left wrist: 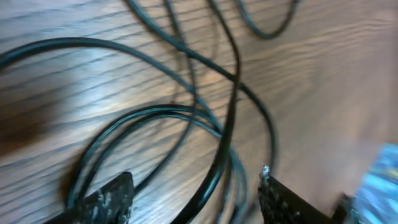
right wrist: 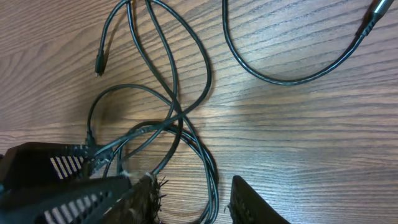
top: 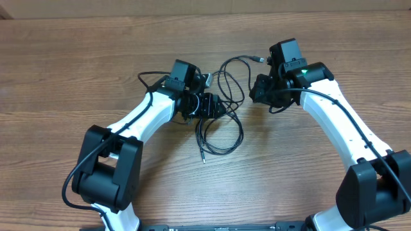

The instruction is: Untangle cables

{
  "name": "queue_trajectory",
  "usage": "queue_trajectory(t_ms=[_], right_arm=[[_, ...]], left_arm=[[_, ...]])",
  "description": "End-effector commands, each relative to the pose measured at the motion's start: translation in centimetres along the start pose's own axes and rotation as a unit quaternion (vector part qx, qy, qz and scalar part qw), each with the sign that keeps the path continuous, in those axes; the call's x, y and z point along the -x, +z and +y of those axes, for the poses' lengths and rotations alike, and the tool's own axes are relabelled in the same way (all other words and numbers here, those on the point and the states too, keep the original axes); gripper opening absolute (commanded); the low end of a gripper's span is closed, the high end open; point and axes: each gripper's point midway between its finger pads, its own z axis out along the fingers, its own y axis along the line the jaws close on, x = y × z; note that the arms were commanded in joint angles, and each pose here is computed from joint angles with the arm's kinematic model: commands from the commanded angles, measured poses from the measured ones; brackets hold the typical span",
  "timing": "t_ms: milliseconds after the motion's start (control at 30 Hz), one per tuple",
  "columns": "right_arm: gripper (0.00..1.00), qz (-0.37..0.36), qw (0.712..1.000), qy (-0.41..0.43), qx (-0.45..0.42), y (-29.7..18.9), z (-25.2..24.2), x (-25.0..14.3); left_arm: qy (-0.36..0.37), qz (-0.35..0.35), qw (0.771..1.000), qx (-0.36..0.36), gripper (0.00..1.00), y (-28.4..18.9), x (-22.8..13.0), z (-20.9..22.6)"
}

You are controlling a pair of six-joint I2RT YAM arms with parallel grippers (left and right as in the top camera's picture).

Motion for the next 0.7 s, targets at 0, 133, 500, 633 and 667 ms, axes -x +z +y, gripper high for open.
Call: queue_trajectory(t_ms=[0,133,500,633,667], right_arm=[[0.36,-0.003,1.000,0.002,0.005,-0.2,0.2,0.2],[0.35,-0.001,1.000,0.003,0.005,-0.2,0.2,0.2],[0.35,-0.001,1.000,0.003,0.005,-0.2,0.2,0.2],[0.35,-0.001,1.000,0.003,0.005,-0.2,0.2,0.2],[0.35,-0.001,1.000,0.003,0.005,-0.2,0.2,0.2]], left_arm=[[0.003,0.010,0.998,-0.055,0.65,-0.4,-0.1,-0.9],[0.000,0.011,0.998,-0.061,0.54,-0.6,-0.1,-0.9],[0.030,0.042,0.998,0.036,0.59,0.8,-2.5,0.8],[0.038,0.030,0.996,0.069,0.27,0.9,-2.1,1.6],[0.036,0.025,0.997,0.069,0.12,0.9,-1.8,1.6]])
